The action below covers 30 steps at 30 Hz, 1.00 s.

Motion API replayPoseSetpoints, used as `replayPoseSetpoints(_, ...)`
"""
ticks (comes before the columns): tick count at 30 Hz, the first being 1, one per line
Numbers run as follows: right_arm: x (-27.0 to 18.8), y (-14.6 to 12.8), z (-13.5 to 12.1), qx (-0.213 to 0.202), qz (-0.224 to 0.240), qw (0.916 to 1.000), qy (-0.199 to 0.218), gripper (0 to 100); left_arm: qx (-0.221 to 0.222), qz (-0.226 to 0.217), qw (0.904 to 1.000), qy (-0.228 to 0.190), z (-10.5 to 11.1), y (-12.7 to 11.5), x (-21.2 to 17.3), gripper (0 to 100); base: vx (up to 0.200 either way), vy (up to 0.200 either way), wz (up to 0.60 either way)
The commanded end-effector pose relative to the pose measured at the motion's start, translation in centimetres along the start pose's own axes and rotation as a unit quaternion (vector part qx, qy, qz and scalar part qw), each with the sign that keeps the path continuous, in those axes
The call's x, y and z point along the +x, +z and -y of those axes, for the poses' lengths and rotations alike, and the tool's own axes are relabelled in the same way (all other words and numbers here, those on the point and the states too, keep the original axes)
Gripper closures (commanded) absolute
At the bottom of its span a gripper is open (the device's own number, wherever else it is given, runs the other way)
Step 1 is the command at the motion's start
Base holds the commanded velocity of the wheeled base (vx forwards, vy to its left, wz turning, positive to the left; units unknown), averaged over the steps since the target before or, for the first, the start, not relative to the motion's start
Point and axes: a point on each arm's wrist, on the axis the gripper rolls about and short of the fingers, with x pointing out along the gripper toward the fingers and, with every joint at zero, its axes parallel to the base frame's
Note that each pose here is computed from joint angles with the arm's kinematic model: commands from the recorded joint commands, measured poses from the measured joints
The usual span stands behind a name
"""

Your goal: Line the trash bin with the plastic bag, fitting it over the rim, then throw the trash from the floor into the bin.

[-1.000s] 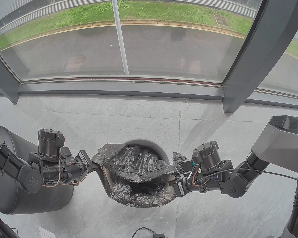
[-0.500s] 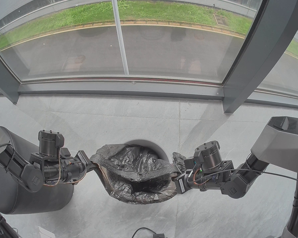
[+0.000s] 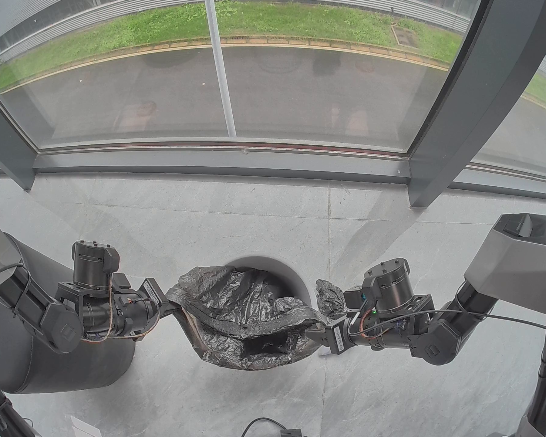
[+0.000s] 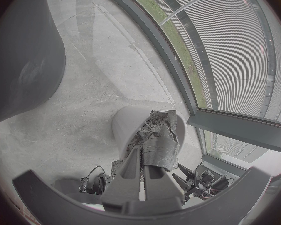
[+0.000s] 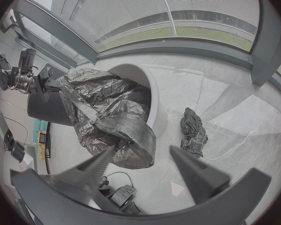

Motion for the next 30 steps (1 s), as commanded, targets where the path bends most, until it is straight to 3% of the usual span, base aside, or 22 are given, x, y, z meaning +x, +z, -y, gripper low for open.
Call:
replayPoseSetpoints(1, -0.8, 0.3, -0.2, -0.001, 0.007, 1.0, 0.002, 0, -0.001, 0.0, 1.0, 0.0, 0.0, 0.0, -0.1, 100, 0.0, 0.0, 0.0)
replayPoseSetpoints(10, -2.8, 2.2, -0.7, -0.017, 0.048, 0.9987, -0.004, 0, 0.0, 0.001, 1.0, -0.003, 0.1, 0.0, -0.2, 100, 0.0, 0.0, 0.0)
replayPoseSetpoints(13, -3.2, 4.1, -1.7, -0.072, 0.088, 0.9924, -0.048, 0, 0.0, 0.002, 1.0, -0.004, 0.2, 0.0, -0.3, 100, 0.0, 0.0, 0.0)
replayPoseSetpoints(16, -2.9, 5.2, -3.6, -0.132, 0.11, 0.9828, -0.067, 0, 0.0, 0.002, 1.0, -0.004, 0.2, 0.0, -0.3, 100, 0.0, 0.0, 0.0)
replayPoseSetpoints(20, -1.8, 5.2, -6.3, -0.206, 0.113, 0.9705, -0.052, 0, 0.001, 0.002, 1.0, -0.004, 0.2, 0.0, -0.3, 100, 0.0, 0.0, 0.0)
replayPoseSetpoints(22, -0.3, 4.6, -7.6, -0.259, 0.103, 0.9586, -0.056, 0, 0.001, 0.002, 1.0, -0.004, 0.2, 0.0, -0.3, 100, 0.0, 0.0, 0.0)
replayPoseSetpoints(30, 2.5, 3.2, -10.5, -0.337, 0.093, 0.9356, -0.049, 0, 0.004, 0.008, 0.9999, -0.01, 0.4, 0.1, -0.4, 100, 0.0, 0.0, 0.0)
